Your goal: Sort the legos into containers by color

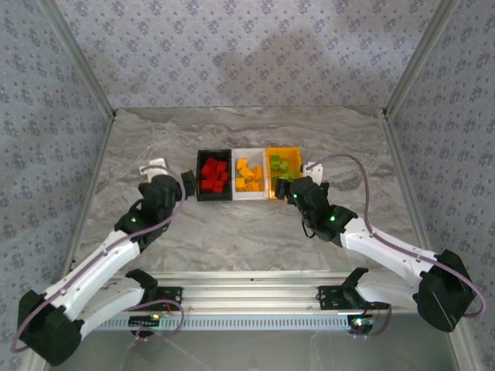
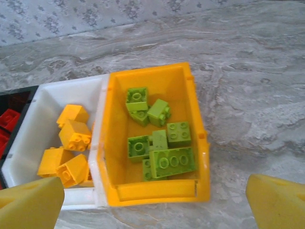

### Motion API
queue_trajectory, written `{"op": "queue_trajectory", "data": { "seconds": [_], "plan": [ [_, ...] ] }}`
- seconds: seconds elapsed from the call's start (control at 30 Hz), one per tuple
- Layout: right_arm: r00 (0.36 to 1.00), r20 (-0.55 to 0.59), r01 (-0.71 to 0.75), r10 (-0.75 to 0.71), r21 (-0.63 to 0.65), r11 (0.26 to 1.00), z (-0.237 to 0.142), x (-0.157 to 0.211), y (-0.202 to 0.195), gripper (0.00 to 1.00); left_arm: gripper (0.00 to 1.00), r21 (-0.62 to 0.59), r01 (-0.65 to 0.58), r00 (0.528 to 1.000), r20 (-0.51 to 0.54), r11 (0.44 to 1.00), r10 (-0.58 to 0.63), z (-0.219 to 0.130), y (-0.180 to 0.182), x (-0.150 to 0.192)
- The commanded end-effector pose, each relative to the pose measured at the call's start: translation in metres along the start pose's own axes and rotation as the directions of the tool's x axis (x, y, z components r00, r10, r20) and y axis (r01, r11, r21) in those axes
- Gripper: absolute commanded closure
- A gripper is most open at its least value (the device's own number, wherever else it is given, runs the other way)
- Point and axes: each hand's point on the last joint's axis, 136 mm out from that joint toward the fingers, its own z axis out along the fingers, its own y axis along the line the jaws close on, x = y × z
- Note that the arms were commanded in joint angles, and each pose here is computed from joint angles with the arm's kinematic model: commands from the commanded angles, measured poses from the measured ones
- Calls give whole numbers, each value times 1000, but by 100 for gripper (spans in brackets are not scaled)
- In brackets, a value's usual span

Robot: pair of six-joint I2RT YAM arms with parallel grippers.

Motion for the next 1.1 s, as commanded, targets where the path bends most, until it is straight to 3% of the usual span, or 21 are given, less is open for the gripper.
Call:
{"op": "queue_trajectory", "data": {
  "seconds": [0.0,0.07,0.2,0.37,0.53,0.63,0.73,0.9,0.97,1.0,1.03,1.07],
  "plan": [
    [998,36,-59,59,-4,998,-6,-15,-8,0,0,-159,-65,988,126,985,85,28,35,-49],
    [998,34,-58,59,-20,998,-6,-17,-10,0,0,-258,-84,992,65,963,104,53,66,-46],
    [994,90,-68,69,-18,998,-10,-22,-19,0,0,-317,-174,984,-27,932,175,85,94,-21],
    [987,141,-82,81,0,997,-12,-21,-33,0,0,-270,-269,963,-55,925,264,109,94,20],
    [973,208,-105,96,34,994,-19,-32,-46,0,0,-269,-304,949,2,914,316,122,95,33],
    [970,238,-49,41,29,998,-21,-36,-45,0,0,-245,-315,945,8,917,326,131,94,43],
    [970,234,64,-65,9,998,-19,-35,-40,0,0,-199,-307,951,-17,931,310,134,92,46],
    [967,229,109,-114,34,993,-10,-31,-54,0,0,-55,-243,969,-53,968,241,142,92,53],
    [964,243,101,-109,46,994,-10,-32,-62,1,0,2,-223,975,-7,975,223,137,90,58],
    [961,253,103,-112,52,993,-11,-34,-65,0,0,35,-245,967,75,969,242,134,84,60],
    [959,263,95,-109,64,993,-12,-36,-70,0,0,3,-267,960,85,964,265,130,83,61],
    [957,267,93,-109,71,993,-12,-37,-74,0,0,-17,-252,968,7,968,252,132,88,67]
  ]
}}
